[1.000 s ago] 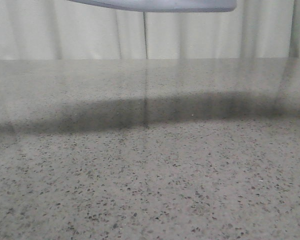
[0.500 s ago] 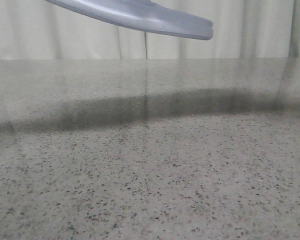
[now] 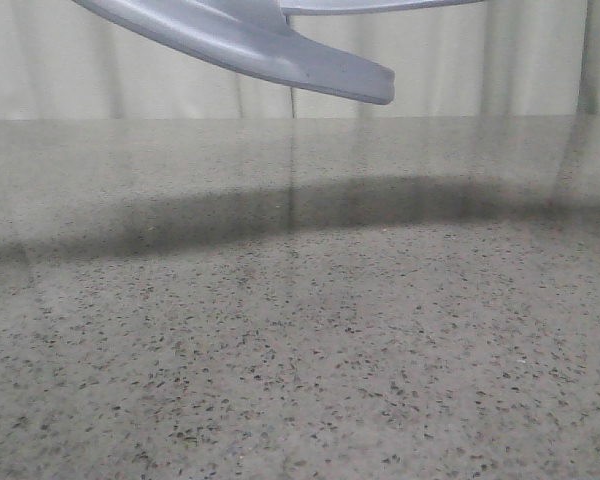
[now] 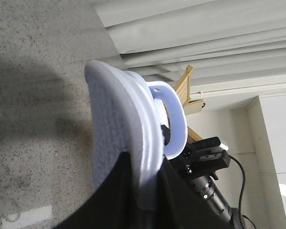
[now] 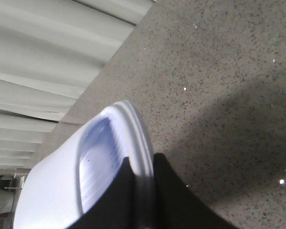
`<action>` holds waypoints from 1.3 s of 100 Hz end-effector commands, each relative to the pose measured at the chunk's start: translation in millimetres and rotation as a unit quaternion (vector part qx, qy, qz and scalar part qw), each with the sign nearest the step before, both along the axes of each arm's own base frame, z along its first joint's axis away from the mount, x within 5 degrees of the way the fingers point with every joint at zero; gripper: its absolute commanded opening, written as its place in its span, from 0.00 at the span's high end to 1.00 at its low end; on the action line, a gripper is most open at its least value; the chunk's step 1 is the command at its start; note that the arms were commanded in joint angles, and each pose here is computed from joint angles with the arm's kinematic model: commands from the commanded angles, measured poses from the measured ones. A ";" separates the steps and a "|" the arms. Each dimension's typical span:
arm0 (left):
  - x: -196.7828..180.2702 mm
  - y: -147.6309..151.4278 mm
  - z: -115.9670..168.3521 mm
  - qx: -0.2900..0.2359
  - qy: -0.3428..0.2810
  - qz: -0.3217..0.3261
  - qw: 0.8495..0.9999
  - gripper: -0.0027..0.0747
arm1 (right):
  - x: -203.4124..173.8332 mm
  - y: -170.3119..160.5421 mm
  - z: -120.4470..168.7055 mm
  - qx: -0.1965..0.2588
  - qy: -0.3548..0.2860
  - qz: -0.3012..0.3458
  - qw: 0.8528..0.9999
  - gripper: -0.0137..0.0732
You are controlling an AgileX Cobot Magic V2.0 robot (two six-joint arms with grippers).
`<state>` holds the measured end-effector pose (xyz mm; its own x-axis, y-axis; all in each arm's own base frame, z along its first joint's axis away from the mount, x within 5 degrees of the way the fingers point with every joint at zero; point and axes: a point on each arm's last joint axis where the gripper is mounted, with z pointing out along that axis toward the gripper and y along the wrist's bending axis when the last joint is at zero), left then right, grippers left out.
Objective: Insert blue slippers together front up
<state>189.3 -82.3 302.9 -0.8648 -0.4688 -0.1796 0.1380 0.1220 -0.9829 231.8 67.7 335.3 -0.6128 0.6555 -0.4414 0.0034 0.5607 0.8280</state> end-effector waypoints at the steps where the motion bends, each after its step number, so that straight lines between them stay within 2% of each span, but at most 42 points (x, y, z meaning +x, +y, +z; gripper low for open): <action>1: -13.6 -10.3 27.4 -0.079 -0.044 -0.081 0.993 0.94 | 0.4 5.7 10.9 0.022 -0.013 0.012 1.000 0.97; 20: -13.5 -11.8 28.9 -0.078 -0.046 -0.082 0.993 0.94 | 1.7 4.7 10.3 -0.015 -0.037 0.020 0.999 0.97; 36: -13.3 -11.7 28.8 -0.078 -0.046 -0.081 0.993 0.94 | 2.3 1.8 7.2 -0.091 -0.063 0.033 0.993 0.97; 49: -12.5 -11.5 28.4 -0.076 -0.045 -0.077 0.993 0.94 | 1.8 -1.0 2.4 -0.163 -0.072 0.050 0.983 0.96; 63: -8.9 -10.3 26.5 -0.069 -0.033 -0.056 0.995 0.94 | 1.8 -3.0 0.1 -0.201 -0.077 0.058 0.975 0.83; 82: -5.2 -9.0 24.2 -0.061 -0.023 -0.035 0.997 0.94 | 2.2 -4.4 -0.6 -0.220 -0.082 0.058 0.970 0.48; 89: -4.6 -8.8 23.1 -0.055 -0.021 -0.031 0.998 0.94 | 2.4 -4.8 -0.5 -0.222 -0.083 0.057 0.970 0.40; 109: -1.5 -7.5 20.1 -0.041 -0.012 -0.013 0.999 0.94 | 0.2 -10.5 3.7 -0.250 -0.100 0.046 0.962 0.38; 130: 0.4 -6.5 17.5 -0.027 -0.008 -0.001 1.000 0.94 | -11.6 -29.8 22.5 -0.262 -0.137 -0.008 0.955 0.38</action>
